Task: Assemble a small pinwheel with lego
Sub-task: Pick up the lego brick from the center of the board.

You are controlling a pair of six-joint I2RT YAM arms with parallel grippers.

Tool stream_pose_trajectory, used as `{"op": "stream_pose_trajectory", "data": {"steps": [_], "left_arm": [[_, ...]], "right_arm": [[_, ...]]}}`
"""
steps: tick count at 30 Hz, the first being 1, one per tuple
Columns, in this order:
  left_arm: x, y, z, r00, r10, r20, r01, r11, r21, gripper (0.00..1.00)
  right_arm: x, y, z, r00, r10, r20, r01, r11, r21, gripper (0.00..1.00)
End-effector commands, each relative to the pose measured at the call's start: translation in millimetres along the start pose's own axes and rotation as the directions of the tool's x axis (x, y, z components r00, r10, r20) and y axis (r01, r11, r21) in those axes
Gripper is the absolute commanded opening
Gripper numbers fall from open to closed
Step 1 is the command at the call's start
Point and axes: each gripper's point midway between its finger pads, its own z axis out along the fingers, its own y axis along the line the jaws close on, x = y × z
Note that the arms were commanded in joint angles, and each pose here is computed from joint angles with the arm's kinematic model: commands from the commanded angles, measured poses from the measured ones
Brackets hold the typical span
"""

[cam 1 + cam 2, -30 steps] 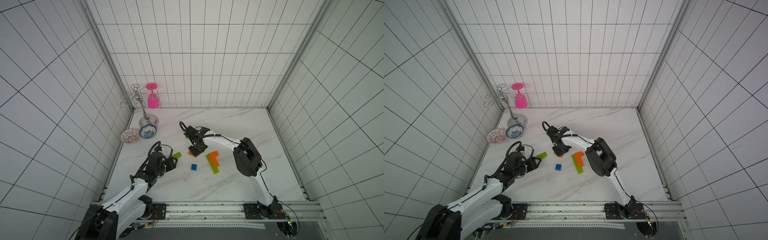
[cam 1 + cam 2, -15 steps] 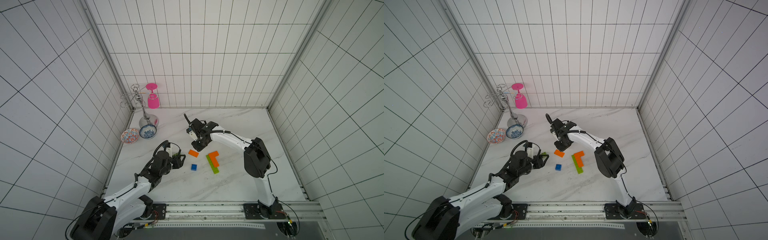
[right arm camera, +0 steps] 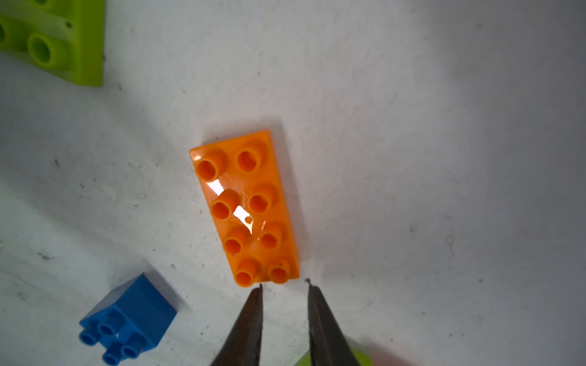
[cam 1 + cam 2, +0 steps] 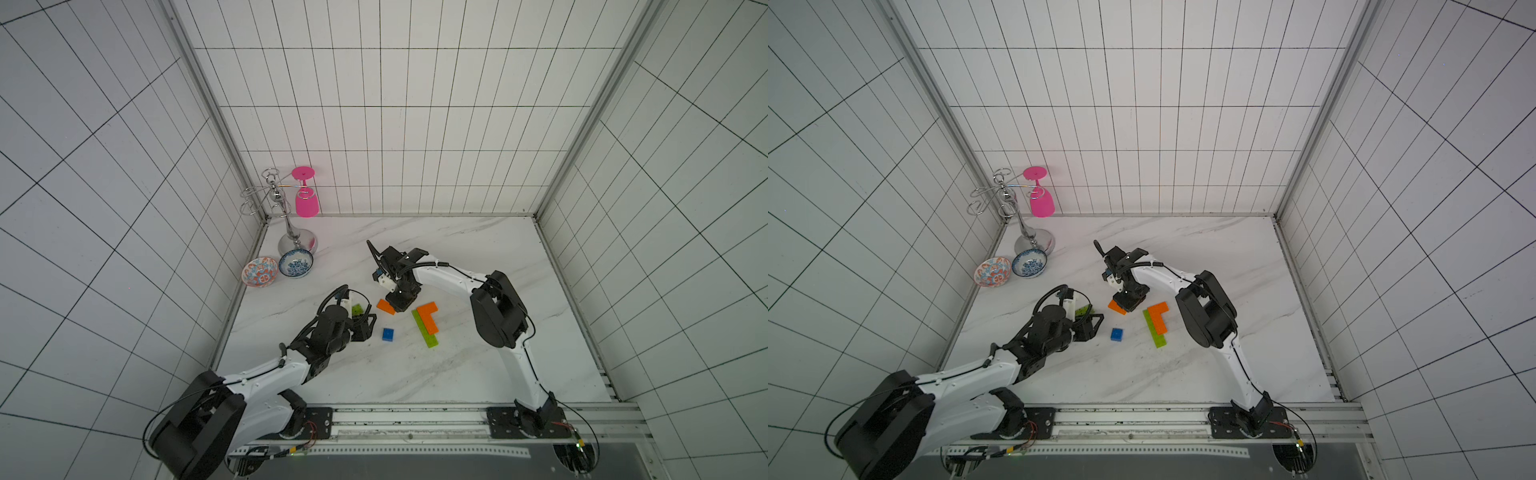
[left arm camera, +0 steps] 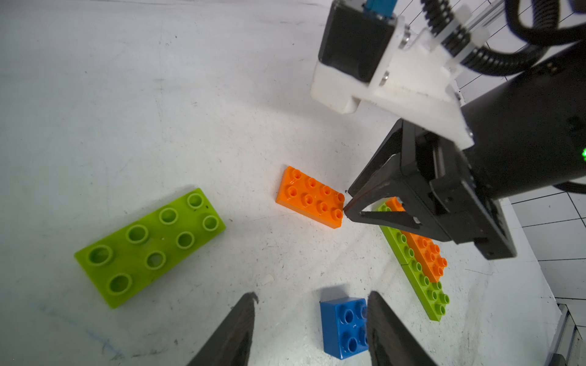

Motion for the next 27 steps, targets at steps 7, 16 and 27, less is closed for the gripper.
{"op": "stream_pose_trajectory", "data": {"steps": [7,16,27], "left_arm": [[-6,1,-2,0.999,-0.003,0.036,0.003,1.000,-0.009,0.58],[-5,4,-4,0.999,-0.002,0.041,0.003,1.000,-0.020,0.58],[-3,5,-4,0.999,-0.004,0.035,0.005,1.000,-0.022,0.58]], "right_arm": [[-19,3,-8,0.999,-0.038,0.025,0.038,0.999,0.008,0.25],[-25,3,-13,0.998,-0.045,0.045,0.044,0.999,0.011,0.25],[-27,2,-3,0.999,-0.048,0.024,0.048,0.999,0.005,0.22]]}}
